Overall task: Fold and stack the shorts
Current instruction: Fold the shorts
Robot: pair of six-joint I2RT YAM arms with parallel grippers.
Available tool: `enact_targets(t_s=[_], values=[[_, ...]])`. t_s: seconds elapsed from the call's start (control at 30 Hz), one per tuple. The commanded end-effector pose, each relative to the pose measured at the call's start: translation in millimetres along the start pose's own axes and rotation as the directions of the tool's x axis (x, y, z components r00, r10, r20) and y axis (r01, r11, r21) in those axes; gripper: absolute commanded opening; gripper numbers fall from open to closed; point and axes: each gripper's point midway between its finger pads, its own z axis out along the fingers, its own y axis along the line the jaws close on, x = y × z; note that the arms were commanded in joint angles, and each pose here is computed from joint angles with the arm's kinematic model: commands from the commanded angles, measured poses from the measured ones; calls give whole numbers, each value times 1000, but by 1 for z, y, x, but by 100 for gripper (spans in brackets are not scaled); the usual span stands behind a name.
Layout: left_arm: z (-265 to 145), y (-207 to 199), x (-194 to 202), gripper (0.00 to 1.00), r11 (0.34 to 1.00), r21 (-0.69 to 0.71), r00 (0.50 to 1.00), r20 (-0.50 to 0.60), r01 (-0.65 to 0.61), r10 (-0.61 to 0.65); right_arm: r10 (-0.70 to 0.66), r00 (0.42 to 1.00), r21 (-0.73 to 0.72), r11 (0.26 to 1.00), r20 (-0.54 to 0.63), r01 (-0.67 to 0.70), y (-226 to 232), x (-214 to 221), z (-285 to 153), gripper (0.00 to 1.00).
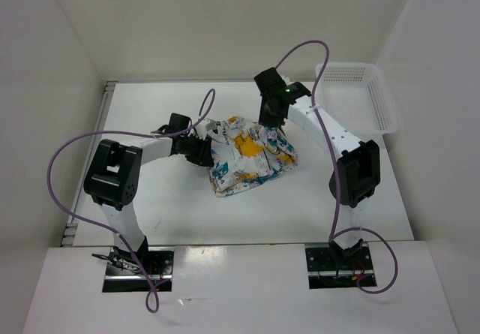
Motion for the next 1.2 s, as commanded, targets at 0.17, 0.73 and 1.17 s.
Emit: enact_targets(t_s=[0.17, 0.73, 1.17], values=[[10, 7, -1, 43, 1000, 2, 1000, 9, -13, 12, -27, 1000, -78, 997, -12, 26, 54, 15, -1, 0], [2, 14, 4, 41, 1000, -4, 1000, 20, 11, -11, -102, 995, -351, 932, -10, 92, 148, 45, -15, 92], [3, 12, 8, 41, 1000, 5, 1000, 13, 16, -16, -129, 988, -279, 955, -83, 101, 102, 81, 2, 54]])
